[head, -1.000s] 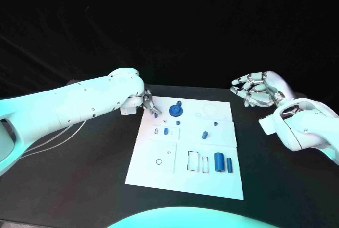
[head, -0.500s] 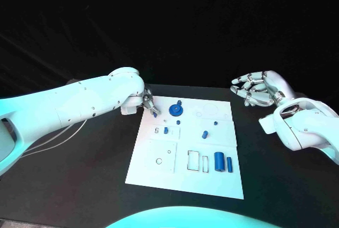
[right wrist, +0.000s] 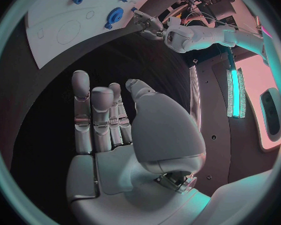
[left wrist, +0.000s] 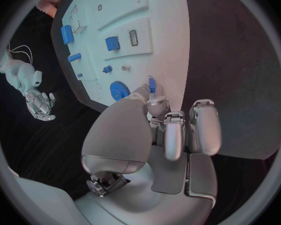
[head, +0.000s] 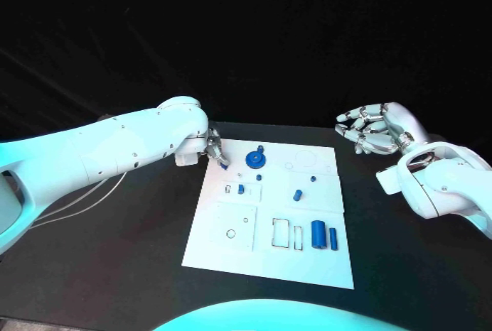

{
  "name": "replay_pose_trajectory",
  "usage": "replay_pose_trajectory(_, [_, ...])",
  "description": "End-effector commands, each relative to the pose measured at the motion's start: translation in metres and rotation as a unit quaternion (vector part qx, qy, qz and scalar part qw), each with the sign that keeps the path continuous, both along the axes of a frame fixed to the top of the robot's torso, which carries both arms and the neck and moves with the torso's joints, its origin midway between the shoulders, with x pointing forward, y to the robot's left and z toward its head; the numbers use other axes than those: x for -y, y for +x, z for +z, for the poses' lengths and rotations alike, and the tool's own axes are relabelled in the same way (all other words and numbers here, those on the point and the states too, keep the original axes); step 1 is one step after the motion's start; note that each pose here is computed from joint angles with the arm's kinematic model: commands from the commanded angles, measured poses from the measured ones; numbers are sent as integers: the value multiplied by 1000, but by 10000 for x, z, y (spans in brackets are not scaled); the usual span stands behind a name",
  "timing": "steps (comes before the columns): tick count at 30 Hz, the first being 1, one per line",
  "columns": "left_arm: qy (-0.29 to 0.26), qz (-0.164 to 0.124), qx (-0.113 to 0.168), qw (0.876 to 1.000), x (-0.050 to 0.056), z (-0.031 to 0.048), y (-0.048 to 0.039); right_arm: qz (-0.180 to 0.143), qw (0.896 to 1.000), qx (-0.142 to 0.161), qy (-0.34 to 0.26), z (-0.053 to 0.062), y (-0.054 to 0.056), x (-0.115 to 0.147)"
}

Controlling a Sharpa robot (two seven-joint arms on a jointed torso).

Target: Assemble the parts on the task board

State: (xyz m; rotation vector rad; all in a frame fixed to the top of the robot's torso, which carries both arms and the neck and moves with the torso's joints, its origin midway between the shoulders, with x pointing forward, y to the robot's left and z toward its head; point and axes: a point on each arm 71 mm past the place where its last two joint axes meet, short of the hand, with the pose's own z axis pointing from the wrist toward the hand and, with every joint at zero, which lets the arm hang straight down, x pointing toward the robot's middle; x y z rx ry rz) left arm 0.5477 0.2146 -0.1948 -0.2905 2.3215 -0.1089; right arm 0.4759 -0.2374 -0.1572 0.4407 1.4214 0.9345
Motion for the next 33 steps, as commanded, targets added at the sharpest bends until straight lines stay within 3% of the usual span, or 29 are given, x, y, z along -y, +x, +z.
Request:
replay_pose_trajectory(1, [-7, 10, -9, 1000, -16, -17, -15, 4, 1000, 5, 0, 3, -2, -7])
replay_pose_trajectory(9, [-61, 30, 8, 998, -80, 12, -57, 3, 1000, 4, 1, -6, 1, -2])
replay_pose_trajectory(16, [-114, 45, 23, 992, -133, 81, -221, 2, 1000, 2, 0, -15, 3, 3])
replay_pose_trajectory(22, [-136, 32, 40, 989, -108, 132, -368, 1, 1000, 1, 0, -24, 1, 5])
replay_pose_trajectory(28, [-132, 9, 54, 990, -90, 83, -533, 1, 1000, -1, 0, -31, 1, 9])
replay_pose_trajectory(33, [-125, -6, 55, 991, -65, 22, -620, 1, 1000, -1, 0, -34, 1, 7])
